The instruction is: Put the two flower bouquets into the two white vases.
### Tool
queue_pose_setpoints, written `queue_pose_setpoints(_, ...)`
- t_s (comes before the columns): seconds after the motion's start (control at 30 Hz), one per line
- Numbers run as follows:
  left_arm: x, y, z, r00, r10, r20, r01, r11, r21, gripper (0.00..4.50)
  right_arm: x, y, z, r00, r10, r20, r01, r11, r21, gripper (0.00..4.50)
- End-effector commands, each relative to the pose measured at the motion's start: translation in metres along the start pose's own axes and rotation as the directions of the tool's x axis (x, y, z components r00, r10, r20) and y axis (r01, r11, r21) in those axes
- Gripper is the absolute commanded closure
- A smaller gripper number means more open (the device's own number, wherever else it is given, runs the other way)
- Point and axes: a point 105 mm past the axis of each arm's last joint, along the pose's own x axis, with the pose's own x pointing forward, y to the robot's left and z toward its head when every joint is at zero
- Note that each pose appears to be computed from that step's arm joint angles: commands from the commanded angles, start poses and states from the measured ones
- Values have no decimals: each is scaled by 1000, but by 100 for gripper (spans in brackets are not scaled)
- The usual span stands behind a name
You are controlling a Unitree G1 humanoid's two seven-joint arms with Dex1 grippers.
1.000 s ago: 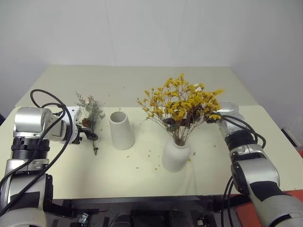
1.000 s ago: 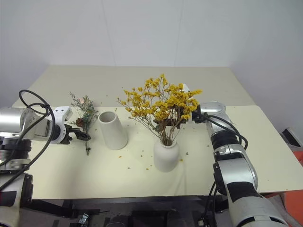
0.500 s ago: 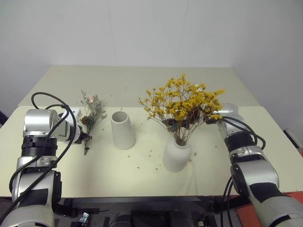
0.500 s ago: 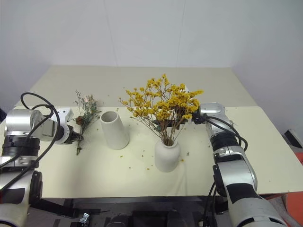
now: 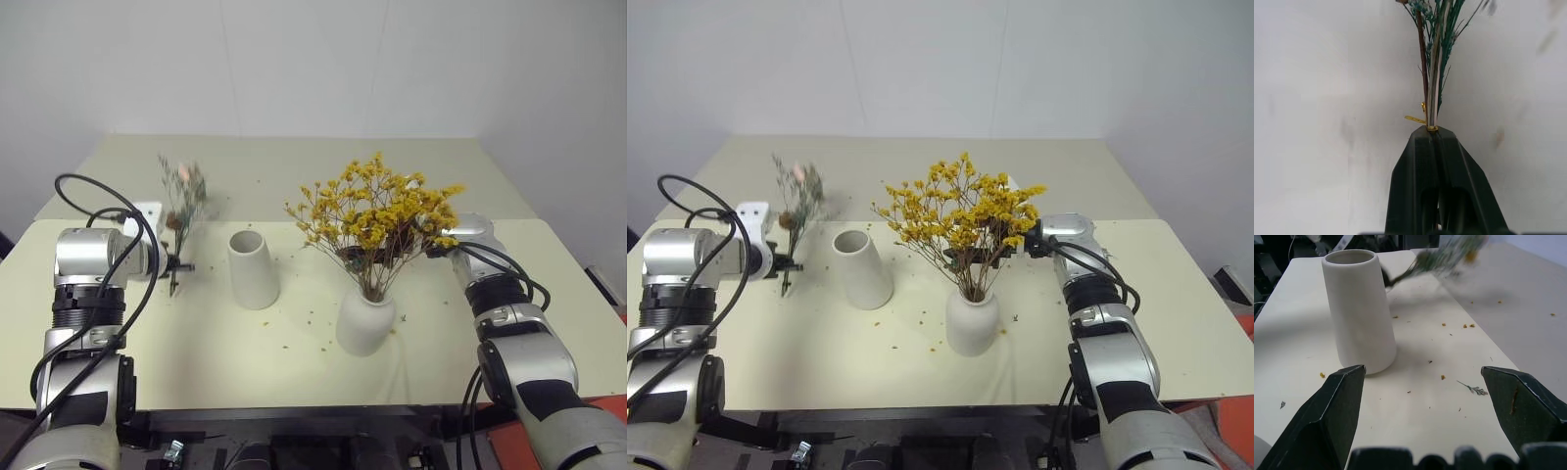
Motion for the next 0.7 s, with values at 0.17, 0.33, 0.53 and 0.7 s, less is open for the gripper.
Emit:
queue_pose_setpoints(0.17, -58, -39, 104, 816, -284, 504, 236, 959, 157, 447, -1, -1, 13, 999, -7, 32, 8, 999, -41, 0)
queue_pose_setpoints(0.33, -94, -69, 129, 613, -522, 594, 462, 846, 267, 447, -1, 0, 13, 999, -5, 33, 7, 999, -46, 0)
queue_pose_setpoints(0.53, -111, -83, 120, 471, -685, 556, 634, 701, 326, 447, -1, 1, 13, 999, -11, 42, 13, 999, -49, 0)
queue_pose_setpoints(0.7, -117, -87, 104, 412, -755, 510, 724, 611, 320, 447, -1, 2, 12, 999, -15, 44, 17, 999, -47, 0)
